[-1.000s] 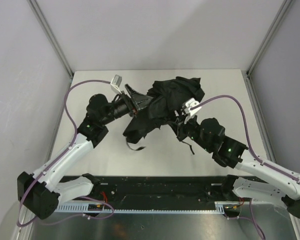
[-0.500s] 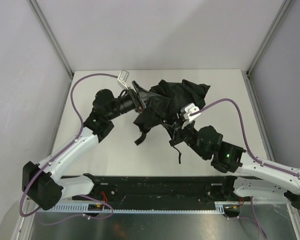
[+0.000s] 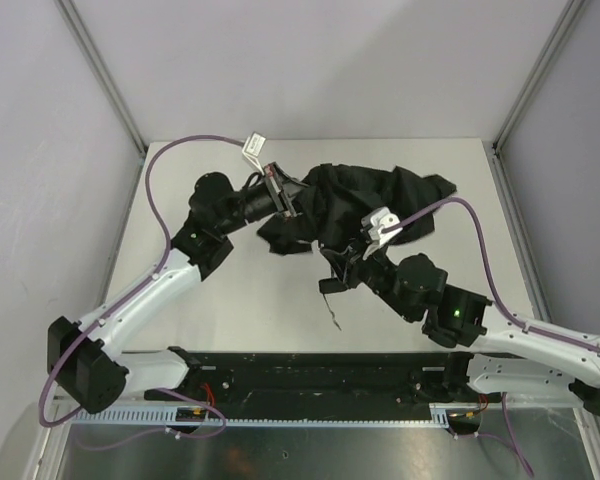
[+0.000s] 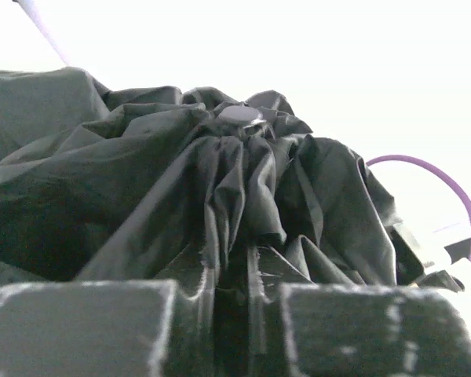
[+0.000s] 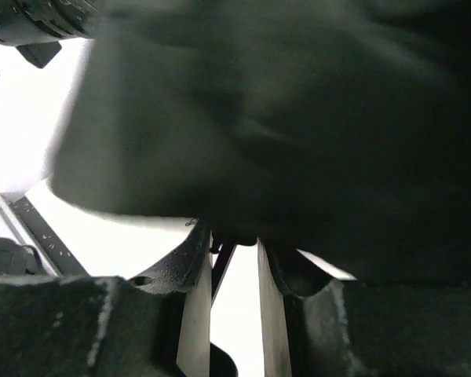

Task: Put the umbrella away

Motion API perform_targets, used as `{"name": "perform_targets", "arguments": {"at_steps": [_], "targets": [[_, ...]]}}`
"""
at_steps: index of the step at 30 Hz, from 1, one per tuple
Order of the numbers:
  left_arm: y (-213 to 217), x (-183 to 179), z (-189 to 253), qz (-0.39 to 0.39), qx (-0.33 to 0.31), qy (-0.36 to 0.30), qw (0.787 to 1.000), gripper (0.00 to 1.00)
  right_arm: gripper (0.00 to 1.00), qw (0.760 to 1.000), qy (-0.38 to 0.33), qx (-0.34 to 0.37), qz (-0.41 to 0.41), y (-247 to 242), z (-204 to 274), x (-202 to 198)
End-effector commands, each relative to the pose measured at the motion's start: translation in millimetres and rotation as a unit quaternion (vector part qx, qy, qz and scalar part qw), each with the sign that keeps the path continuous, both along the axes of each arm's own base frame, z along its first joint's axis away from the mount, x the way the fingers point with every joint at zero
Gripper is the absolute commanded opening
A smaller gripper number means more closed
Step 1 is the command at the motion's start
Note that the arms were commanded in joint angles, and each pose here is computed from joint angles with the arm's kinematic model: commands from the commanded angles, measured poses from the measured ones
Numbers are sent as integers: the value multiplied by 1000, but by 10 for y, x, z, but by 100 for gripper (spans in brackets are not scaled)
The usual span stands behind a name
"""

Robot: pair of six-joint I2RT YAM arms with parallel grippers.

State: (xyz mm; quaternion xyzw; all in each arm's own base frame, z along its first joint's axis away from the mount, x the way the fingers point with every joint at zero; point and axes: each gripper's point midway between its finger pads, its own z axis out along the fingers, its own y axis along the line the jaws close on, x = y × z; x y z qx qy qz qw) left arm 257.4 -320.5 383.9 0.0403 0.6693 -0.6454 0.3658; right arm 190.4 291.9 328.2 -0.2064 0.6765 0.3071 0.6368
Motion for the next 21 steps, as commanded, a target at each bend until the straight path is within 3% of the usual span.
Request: {"name": "perform_targets", "arguments": {"at_steps": [1, 2, 5, 9, 15, 21], "targets": [[57, -111, 432, 11, -36, -113, 993, 3, 1, 985, 16, 91, 145, 219, 527, -530], [105, -151, 491, 13, -50, -126, 991, 1, 9, 985, 33, 93, 141, 188, 476, -509], [309, -294, 709, 25, -102, -173, 979, 0, 48, 980, 85, 99, 147, 85, 303, -506], [578, -568, 958, 18, -178, -225, 958, 0, 73, 965, 130, 140, 179, -117, 228, -610], [795, -822, 1123, 8, -247, -267, 931, 0, 85, 943, 112, 216, 226, -437, 479, -801], [862, -1028, 1179, -45, -303, -277, 911, 0, 86, 913, 126, 275, 275, -433, 520, -734]]}}
